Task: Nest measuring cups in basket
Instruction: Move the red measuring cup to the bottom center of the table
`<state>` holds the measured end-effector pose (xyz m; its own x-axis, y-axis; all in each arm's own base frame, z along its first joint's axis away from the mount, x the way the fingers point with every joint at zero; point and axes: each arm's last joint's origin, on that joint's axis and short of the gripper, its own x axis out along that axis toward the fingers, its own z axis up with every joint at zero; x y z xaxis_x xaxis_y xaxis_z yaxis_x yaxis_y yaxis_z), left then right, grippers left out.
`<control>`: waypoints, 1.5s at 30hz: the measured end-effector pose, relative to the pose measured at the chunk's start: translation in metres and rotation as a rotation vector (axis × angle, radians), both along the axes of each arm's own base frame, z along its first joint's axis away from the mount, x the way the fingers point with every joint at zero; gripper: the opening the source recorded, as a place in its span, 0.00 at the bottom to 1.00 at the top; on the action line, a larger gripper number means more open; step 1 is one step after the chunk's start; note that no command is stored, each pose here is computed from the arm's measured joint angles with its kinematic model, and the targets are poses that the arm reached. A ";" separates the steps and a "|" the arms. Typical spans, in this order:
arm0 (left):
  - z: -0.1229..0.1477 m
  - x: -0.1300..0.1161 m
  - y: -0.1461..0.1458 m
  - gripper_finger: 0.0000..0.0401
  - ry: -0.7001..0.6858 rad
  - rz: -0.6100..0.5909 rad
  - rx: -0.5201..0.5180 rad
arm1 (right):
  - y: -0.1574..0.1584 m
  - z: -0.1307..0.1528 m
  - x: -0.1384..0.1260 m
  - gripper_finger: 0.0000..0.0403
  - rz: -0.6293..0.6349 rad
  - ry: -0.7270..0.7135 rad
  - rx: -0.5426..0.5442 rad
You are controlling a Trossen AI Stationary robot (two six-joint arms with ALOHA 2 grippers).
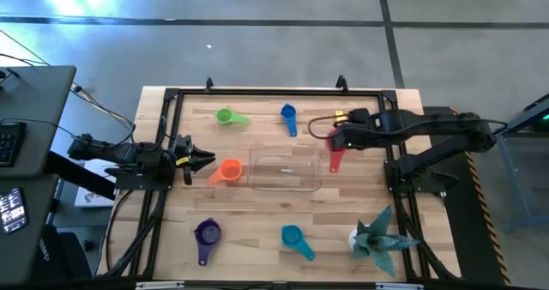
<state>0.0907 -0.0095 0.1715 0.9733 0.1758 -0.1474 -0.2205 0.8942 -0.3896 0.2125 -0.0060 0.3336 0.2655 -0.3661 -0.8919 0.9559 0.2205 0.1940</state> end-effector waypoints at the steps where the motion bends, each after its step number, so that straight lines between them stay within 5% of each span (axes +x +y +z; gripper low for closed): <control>1: 0.000 0.000 0.000 0.18 0.001 0.000 0.000 | 0.000 0.005 0.003 0.00 0.014 -0.037 -0.018; 10: 0.000 0.000 0.000 0.18 0.001 0.000 0.000 | 0.009 0.036 0.044 0.00 0.193 -0.448 -0.181; 18: 0.000 0.000 0.000 0.18 0.000 -0.001 0.000 | 0.034 0.036 0.093 0.00 0.354 -0.666 -0.249; 45: 0.000 0.000 0.000 0.18 0.000 -0.001 -0.001 | 0.125 -0.088 0.180 0.00 0.573 -0.551 0.102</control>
<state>0.0907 -0.0095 0.1715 0.9735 0.1751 -0.1474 -0.2199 0.8940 -0.3904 0.3923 0.1186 0.2460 0.7997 0.0367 -0.5992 0.4600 0.6039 0.6509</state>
